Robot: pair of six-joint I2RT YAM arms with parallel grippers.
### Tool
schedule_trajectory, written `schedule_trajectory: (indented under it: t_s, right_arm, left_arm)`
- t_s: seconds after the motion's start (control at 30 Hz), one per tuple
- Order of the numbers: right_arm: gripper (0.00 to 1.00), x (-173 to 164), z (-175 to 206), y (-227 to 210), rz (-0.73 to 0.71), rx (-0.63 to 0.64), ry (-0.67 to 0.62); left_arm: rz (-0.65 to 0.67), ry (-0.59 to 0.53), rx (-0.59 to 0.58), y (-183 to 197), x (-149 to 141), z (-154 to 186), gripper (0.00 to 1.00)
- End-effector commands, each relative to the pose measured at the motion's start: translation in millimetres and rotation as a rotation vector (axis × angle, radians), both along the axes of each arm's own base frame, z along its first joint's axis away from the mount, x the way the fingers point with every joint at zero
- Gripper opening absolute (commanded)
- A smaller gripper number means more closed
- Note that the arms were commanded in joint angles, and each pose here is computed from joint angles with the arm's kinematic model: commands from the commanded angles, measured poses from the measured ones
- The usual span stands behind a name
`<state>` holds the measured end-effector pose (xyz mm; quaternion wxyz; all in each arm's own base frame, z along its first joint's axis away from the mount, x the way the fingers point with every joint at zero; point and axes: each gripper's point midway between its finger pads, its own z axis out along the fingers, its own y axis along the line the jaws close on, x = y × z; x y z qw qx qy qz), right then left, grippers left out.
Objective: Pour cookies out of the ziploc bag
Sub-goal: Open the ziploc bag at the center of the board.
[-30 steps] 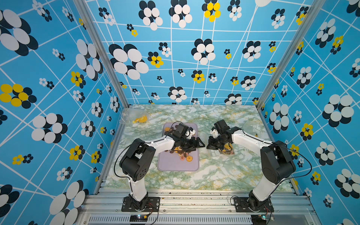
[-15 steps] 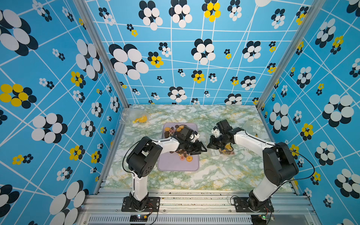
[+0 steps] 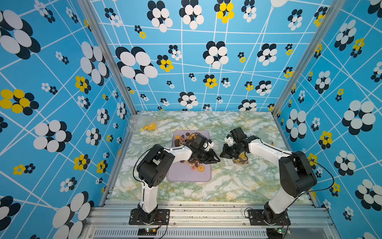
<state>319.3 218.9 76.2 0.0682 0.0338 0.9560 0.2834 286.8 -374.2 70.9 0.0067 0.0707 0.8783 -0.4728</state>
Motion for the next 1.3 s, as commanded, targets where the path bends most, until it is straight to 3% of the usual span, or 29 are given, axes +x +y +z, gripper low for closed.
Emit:
schedule_trajectory:
  t_s: [0.0, 0.43, 0.6, 0.83, 1.0, 1.27]
  right_arm:
    - [0.00, -3, 8, -1, -0.014, 0.030, -0.003]
    - [0.00, -4, 9, 3, -0.017, 0.066, -0.004]
    - [0.00, -4, 10, 3, -0.020, 0.071, -0.006]
    - [0.00, -5, 12, -2, -0.024, 0.063, -0.009]
    - [0.17, -8, 14, -5, -0.020, 0.044, -0.008]
    - [0.27, -13, 15, -11, -0.001, 0.002, -0.002]
  left_arm:
    - [-0.021, -0.011, -0.021, -8, 2, 3, 0.24]
    - [-0.053, -0.002, -0.073, -22, -5, 9, 0.17]
    - [-0.048, -0.001, -0.069, -21, -4, 8, 0.00]
    - [-0.045, -0.001, -0.059, -20, -5, 8, 0.00]
    - [-0.043, -0.006, -0.042, -17, -6, 7, 0.00]
    - [-0.042, -0.006, -0.043, -18, -5, 8, 0.00]
